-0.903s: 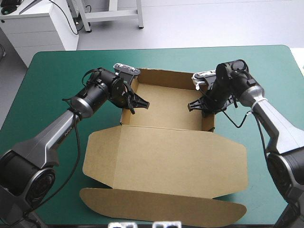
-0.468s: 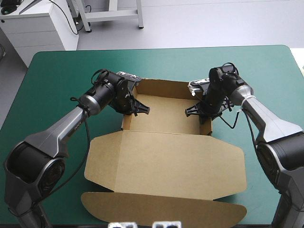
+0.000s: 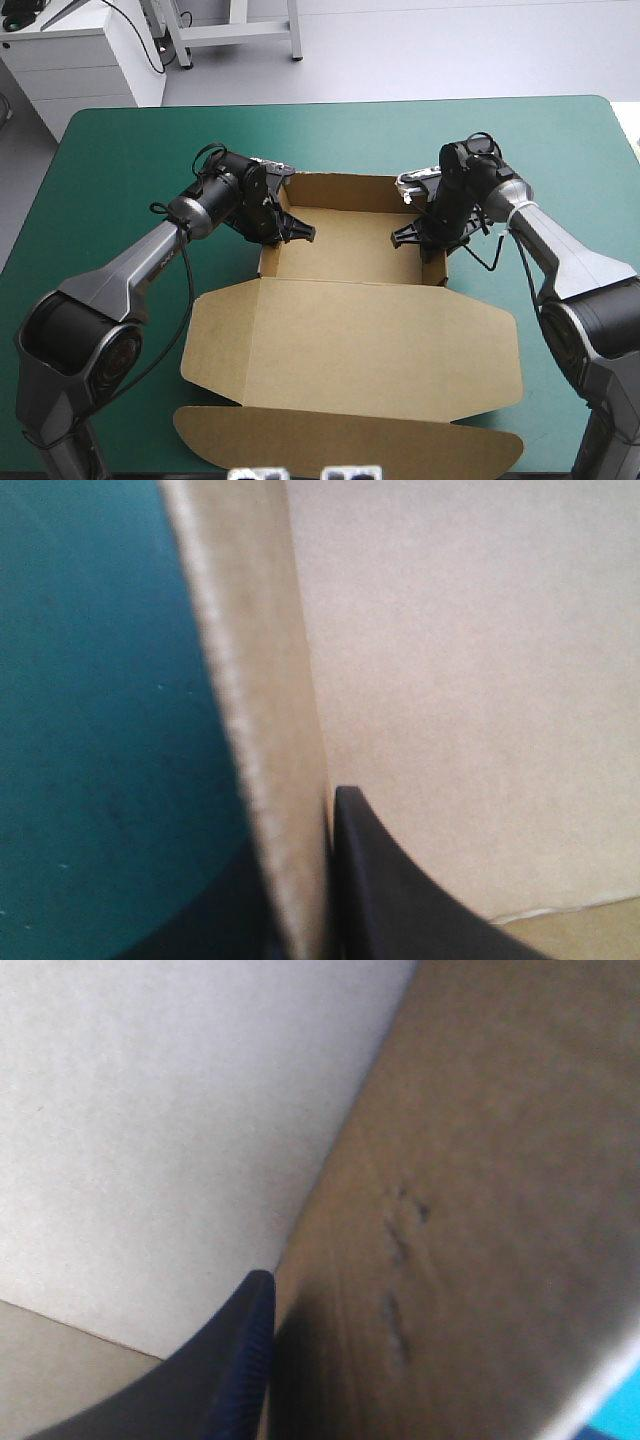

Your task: Fold the box

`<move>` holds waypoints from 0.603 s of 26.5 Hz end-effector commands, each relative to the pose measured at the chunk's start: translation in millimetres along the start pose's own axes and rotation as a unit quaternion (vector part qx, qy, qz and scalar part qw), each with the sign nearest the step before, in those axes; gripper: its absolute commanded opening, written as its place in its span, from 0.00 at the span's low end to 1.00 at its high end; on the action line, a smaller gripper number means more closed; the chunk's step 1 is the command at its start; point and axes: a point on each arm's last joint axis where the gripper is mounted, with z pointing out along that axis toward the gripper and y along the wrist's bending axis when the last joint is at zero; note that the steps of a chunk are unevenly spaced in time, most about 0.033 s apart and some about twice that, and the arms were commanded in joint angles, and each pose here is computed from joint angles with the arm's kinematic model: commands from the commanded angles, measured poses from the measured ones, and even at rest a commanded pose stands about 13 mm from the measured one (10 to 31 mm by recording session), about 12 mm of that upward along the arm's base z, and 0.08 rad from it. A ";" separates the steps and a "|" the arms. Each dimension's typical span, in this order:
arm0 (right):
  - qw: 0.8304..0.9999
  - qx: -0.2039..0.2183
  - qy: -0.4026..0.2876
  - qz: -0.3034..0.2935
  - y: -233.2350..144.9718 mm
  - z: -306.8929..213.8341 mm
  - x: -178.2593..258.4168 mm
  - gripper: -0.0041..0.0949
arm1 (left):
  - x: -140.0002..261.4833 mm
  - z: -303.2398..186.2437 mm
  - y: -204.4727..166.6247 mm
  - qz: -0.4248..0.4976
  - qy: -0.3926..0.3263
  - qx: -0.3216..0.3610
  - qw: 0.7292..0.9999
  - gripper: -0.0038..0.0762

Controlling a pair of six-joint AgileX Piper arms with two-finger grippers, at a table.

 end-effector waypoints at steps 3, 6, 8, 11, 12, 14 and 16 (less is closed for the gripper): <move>0.998 -0.006 -0.056 -0.019 2.5 -29.4 -1.8 0.78 | -0.2 -29.7 -8.2 0.019 -0.026 0.028 0.999 0.31; 0.998 -0.006 -0.060 -0.018 2.8 -33.0 -0.7 0.90 | -0.1 -29.7 -8.3 0.019 -0.026 0.029 0.999 0.57; 0.998 -0.006 -0.065 -0.018 3.1 -37.0 0.5 0.89 | -0.1 -29.7 -8.3 0.019 -0.026 0.029 0.999 0.74; 0.997 -0.006 -0.074 -0.017 3.6 -44.3 2.8 0.88 | -0.1 -29.7 -8.3 0.019 -0.026 0.029 0.999 0.90; 0.997 -0.006 -0.078 -0.015 3.9 -47.3 3.4 0.88 | -0.1 -29.7 -8.3 0.019 -0.026 0.029 0.999 0.92; 0.996 -0.006 -0.093 -0.006 4.4 -57.5 6.2 0.88 | -0.3 -30.6 -8.3 0.018 -0.028 0.030 0.999 0.92; 0.993 -0.005 -0.116 0.007 5.0 -70.0 9.5 0.88 | -1.3 -37.9 -8.7 0.020 -0.047 0.032 0.998 0.92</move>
